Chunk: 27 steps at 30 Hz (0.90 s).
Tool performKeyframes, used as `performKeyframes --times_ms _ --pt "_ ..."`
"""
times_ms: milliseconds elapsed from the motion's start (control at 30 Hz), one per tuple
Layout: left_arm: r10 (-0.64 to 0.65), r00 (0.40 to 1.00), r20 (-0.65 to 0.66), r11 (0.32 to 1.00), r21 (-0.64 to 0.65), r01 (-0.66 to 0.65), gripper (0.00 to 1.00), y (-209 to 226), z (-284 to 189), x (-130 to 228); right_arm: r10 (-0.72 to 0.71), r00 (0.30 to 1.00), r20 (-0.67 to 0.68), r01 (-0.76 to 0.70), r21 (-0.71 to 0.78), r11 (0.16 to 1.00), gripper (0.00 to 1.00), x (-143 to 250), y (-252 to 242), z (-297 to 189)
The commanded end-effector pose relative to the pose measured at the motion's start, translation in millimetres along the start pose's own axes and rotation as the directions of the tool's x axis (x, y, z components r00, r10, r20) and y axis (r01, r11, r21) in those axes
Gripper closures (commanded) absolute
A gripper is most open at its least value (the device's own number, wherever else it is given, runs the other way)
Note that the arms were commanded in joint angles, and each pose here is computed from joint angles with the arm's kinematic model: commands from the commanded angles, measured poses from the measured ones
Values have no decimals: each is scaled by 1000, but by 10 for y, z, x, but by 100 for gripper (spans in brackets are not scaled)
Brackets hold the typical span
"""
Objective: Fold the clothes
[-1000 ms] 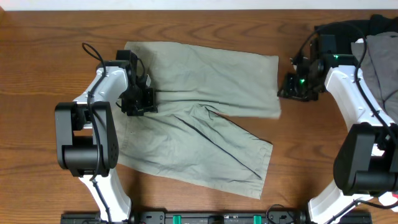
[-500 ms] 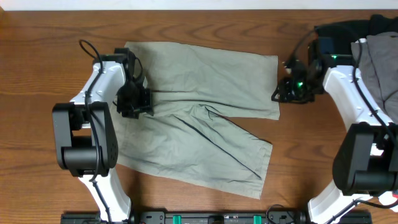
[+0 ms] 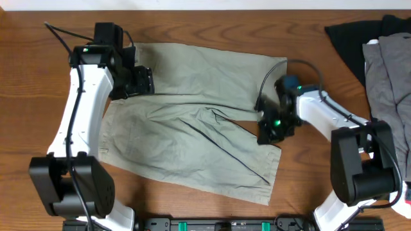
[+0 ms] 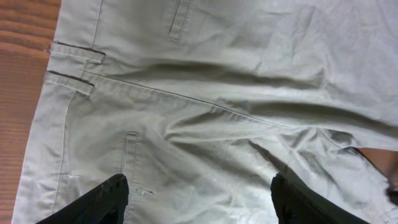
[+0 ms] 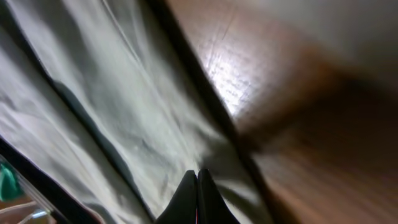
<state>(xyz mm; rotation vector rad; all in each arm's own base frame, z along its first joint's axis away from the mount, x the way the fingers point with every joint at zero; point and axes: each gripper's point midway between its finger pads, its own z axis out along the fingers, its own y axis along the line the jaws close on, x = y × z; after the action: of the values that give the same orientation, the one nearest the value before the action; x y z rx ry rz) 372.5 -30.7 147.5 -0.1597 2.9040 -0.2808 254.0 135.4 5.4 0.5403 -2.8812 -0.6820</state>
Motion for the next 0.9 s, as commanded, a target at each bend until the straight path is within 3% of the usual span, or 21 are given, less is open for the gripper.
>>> performKeyframes --times_ms 0,133,267,467,700,767,867 --pt "-12 1000 0 1000 -10 12 24 29 1 -17 -1 1000 -29 2 32 999 99 122 -83 132" --pt "-11 1000 1 1000 -10 11 24 29 1 -20 203 979 -2 -195 262 945 99 230 -517 164" --pt "-12 1000 0 1000 -10 12 24 30 1 -18 327 933 151 -360 418 834 99 119 -912 26" --pt "-13 1000 -9 1000 -11 13 24 33 2 5 410 821 398 -543 320 777 98 -313 -1268 -272" --pt "-25 998 -63 999 -48 22 23 107 40 151 441 725 529 -604 180 777 96 -617 -1533 -658" --pt "-36 994 -102 998 -56 30 23 125 47 253 414 740 531 -558 140 818 86 -713 -1481 -745" --pt "-67 980 -189 996 -74 53 23 157 53 481 323 791 519 -425 87 901 62 -853 -1278 -901"
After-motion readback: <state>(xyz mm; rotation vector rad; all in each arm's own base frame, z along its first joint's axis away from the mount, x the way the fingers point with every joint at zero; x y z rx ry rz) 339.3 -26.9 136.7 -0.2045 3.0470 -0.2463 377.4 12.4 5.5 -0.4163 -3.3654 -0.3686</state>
